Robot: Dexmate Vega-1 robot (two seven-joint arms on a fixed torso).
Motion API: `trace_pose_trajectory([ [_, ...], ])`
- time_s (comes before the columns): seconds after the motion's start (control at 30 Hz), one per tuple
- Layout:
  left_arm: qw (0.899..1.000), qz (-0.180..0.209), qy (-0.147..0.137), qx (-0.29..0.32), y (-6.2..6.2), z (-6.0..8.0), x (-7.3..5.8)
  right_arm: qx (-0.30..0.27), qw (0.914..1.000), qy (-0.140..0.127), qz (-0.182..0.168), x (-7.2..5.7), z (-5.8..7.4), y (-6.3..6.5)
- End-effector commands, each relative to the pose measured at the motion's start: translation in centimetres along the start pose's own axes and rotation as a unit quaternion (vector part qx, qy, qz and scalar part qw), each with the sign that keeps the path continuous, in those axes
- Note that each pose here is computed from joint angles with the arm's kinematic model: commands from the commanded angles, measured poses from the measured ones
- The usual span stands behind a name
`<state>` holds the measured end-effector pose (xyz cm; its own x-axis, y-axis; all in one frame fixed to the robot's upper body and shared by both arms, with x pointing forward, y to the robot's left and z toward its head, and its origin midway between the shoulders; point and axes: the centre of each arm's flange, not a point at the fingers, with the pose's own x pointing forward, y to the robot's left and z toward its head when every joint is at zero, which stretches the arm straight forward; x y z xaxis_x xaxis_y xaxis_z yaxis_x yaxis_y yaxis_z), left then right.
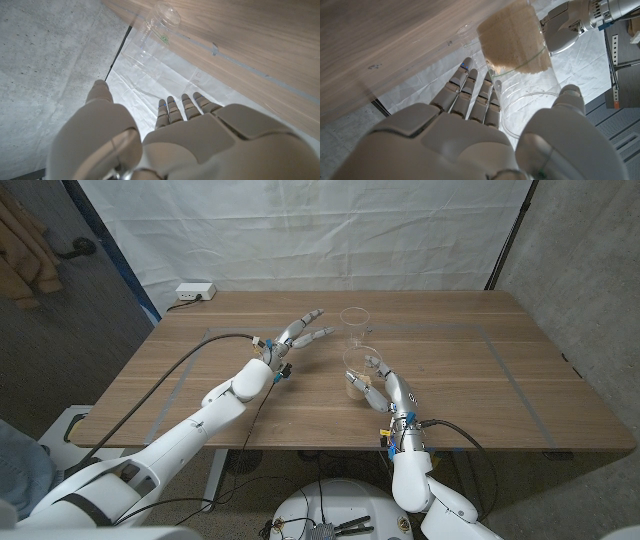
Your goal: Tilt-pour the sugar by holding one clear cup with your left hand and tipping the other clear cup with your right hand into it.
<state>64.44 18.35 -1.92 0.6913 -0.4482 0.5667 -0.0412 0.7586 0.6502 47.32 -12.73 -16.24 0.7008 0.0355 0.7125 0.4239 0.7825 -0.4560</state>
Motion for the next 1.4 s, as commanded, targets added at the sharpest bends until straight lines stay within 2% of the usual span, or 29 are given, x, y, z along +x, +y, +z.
trace_pose_trajectory([
  [0.03, 1.000, -0.009, 0.009, 0.002, -0.2, 0.5, 0.2, 0.000, 1.0000, 0.001, 0.001, 0.0, 0.0, 0.1],
  [0.47, 0.999, -0.034, 0.024, 0.009, -0.8, 1.0, 0.9, 0.003, 1.0000, 0.002, 0.000, 0.0, 0.2, 0.0],
  [0.73, 0.999, -0.030, 0.027, 0.028, -0.9, 1.4, 1.0, 0.004, 1.0000, 0.002, 0.000, 0.1, 0.3, 0.0],
  [1.2, 0.998, -0.003, 0.041, 0.037, 0.5, 0.1, 1.5, 0.005, 1.0000, 0.008, 0.000, 0.3, 0.0, 0.3],
  [1.4, 0.998, 0.002, 0.044, 0.034, 0.6, -0.2, 1.9, 0.004, 0.9999, 0.010, -0.002, 0.2, 0.0, 0.4],
])
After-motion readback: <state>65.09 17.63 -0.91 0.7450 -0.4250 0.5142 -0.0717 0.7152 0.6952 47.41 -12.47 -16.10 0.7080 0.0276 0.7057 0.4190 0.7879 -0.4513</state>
